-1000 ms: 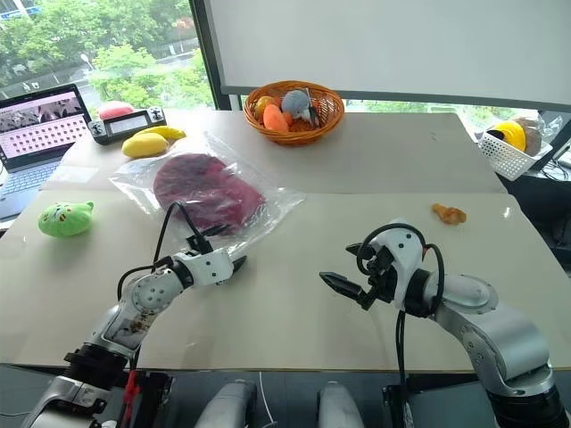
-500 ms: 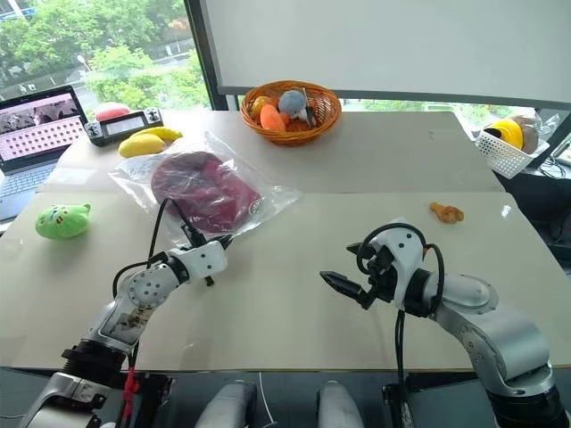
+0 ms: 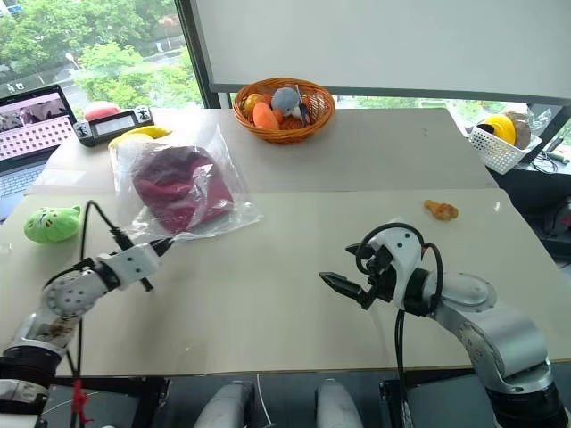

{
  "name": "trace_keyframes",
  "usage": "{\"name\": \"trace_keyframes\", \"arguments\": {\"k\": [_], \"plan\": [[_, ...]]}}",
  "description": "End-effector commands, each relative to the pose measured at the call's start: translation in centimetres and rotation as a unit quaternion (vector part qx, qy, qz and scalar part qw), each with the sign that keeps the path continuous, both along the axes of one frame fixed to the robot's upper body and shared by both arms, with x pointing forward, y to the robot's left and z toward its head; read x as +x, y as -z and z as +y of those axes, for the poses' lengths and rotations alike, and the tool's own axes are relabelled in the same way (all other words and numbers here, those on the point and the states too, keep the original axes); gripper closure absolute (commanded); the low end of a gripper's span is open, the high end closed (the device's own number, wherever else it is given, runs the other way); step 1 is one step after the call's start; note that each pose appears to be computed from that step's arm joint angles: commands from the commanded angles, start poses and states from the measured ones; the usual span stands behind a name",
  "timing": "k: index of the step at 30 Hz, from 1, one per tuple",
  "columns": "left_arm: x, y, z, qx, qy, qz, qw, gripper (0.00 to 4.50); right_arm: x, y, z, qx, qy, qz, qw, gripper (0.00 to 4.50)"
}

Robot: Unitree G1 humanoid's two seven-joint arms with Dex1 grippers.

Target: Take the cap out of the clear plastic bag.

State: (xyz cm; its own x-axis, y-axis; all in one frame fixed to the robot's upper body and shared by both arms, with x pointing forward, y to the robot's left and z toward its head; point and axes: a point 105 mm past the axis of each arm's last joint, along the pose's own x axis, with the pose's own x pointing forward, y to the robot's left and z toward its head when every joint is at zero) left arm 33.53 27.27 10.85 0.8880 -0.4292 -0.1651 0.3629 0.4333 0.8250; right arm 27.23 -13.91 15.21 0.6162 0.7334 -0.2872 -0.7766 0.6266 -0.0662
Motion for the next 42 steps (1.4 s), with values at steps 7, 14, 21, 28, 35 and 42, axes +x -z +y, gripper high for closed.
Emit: {"name": "trace_keyframes", "arguments": {"k": [7,14,21,28,35,42], "plan": [[-0.4,-3.1,-2.7,-0.07,0.089,-0.023,0.993,4.47,0.6,-1.1,0.8,0.002,-0.024,-0.026,0.999,0.0],[-1.0,-2.7,-2.1,-0.082,0.074,-0.006,0.994,2.98,0.8,-1.0,0.8,0.002,-0.023,-0.025,0.999,0.0],[-2.2,-2.3,-2.8,-0.096,0.098,0.015,0.99,2.01,0.9,-0.9,0.9,0.003,-0.025,-0.024,0.999,0.0],[-1.0,-4.1,-2.2,-0.126,0.062,-0.015,0.99,2.01,1.0,-0.8,0.9,0.003,-0.026,-0.022,0.999,0.0],[0.3,-4.6,-2.8,-0.125,0.045,-0.02,0.991,2.01,1.1,-0.8,1.1,0.005,-0.027,-0.023,0.999,0.0],[1.0,-4.8,-5.2,-0.135,0.069,-0.016,0.988,2.01,1.0,-0.8,0.9,0.005,-0.02,-0.024,0.999,0.0]]}}
